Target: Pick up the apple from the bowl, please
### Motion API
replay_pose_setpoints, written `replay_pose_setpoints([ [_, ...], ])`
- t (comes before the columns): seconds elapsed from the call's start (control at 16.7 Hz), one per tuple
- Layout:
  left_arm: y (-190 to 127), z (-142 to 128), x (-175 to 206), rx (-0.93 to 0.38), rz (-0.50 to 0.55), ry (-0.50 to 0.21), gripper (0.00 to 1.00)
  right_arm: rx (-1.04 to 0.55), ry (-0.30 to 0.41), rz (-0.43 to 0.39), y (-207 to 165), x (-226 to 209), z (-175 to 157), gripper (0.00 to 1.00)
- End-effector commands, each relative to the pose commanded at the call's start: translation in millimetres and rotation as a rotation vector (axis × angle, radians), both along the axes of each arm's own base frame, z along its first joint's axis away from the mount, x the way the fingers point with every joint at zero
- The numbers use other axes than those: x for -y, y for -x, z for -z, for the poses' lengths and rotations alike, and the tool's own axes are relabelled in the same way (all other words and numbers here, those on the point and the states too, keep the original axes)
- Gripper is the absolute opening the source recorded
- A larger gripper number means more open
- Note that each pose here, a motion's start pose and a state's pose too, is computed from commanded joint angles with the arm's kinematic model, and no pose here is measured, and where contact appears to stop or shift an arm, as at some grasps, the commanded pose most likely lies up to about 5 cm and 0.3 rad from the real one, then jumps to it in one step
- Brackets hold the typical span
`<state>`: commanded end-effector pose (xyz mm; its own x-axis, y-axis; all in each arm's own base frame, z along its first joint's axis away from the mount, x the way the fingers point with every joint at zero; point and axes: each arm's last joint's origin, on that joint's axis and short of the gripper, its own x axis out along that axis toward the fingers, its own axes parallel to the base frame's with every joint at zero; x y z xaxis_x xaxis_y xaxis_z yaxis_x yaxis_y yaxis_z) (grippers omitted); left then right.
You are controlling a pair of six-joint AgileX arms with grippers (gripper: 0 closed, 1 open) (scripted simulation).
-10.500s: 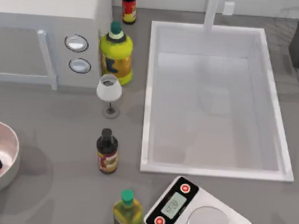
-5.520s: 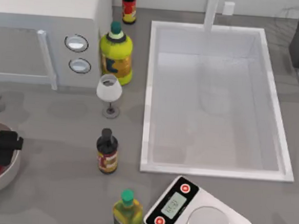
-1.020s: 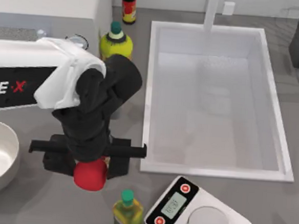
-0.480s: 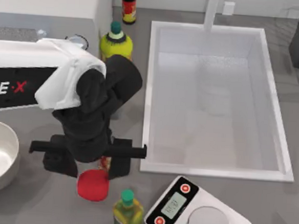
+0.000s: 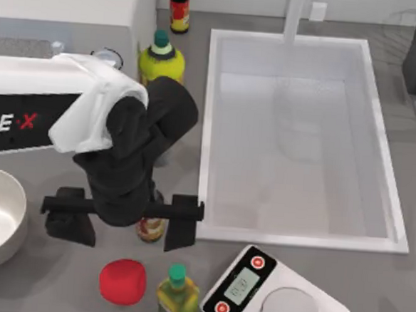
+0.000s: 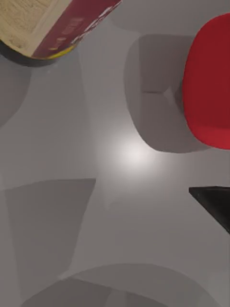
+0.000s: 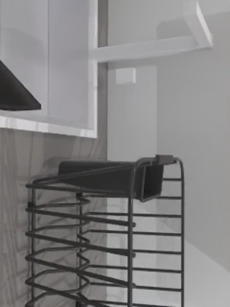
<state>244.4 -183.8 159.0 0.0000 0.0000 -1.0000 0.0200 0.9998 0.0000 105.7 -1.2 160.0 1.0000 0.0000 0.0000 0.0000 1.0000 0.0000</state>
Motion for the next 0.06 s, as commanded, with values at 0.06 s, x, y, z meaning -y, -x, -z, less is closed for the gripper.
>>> replay_pose_setpoints([
  [0.06, 0.0, 0.0, 0.0, 0.0, 0.0, 0.0, 1.0, 0.0, 0.0, 0.0, 0.0, 0.0, 0.0, 1.0],
])
